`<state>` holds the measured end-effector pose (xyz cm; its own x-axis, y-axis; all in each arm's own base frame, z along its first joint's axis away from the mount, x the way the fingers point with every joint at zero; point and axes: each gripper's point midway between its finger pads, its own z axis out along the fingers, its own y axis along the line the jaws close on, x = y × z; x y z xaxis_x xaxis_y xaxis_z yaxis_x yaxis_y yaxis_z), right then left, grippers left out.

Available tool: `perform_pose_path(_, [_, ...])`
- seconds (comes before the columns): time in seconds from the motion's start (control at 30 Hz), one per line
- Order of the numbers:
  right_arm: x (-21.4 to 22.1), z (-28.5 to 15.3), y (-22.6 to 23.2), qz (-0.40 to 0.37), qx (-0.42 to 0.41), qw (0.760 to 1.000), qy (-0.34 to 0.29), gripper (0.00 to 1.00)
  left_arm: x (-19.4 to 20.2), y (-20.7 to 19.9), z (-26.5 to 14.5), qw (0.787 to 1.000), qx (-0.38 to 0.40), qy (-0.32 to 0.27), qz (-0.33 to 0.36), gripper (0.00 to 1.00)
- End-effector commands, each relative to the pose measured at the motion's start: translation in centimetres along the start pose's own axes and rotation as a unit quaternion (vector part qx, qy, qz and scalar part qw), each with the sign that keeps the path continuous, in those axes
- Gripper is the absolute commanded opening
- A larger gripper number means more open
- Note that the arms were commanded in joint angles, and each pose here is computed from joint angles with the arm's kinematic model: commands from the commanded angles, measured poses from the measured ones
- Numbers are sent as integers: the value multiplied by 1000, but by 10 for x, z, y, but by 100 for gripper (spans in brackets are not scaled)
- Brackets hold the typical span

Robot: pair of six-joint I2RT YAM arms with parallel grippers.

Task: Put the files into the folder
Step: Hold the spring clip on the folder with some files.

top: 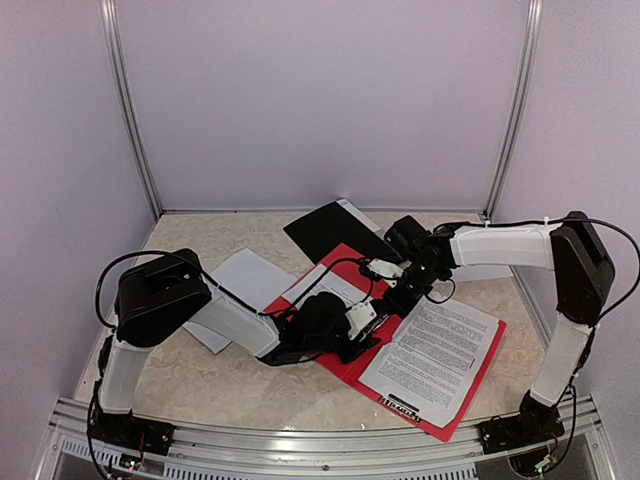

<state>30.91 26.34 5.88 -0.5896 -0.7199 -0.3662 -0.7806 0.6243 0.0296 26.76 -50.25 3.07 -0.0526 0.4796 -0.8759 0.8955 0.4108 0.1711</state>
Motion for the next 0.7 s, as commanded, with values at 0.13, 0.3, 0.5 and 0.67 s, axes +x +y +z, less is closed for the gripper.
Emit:
perform_pose_path(0.13, [10,12,-2,5,-5,1000,21,0,19,2,10,999,-25,36,0,47])
perform_pose_path(0.3, [10,11,-3,5,-3,1000,21,0,25,11,7,997,-56,54,-23,47])
perform_pose_path(0.5, [9,11,-2,5,-4,1000,21,0,37,15,3,992,-76,92,-50,45])
perform_pose_path(0.67, [8,11,-2,6,-6,1000,21,0,42,17,-2,987,-83,115,-74,38])
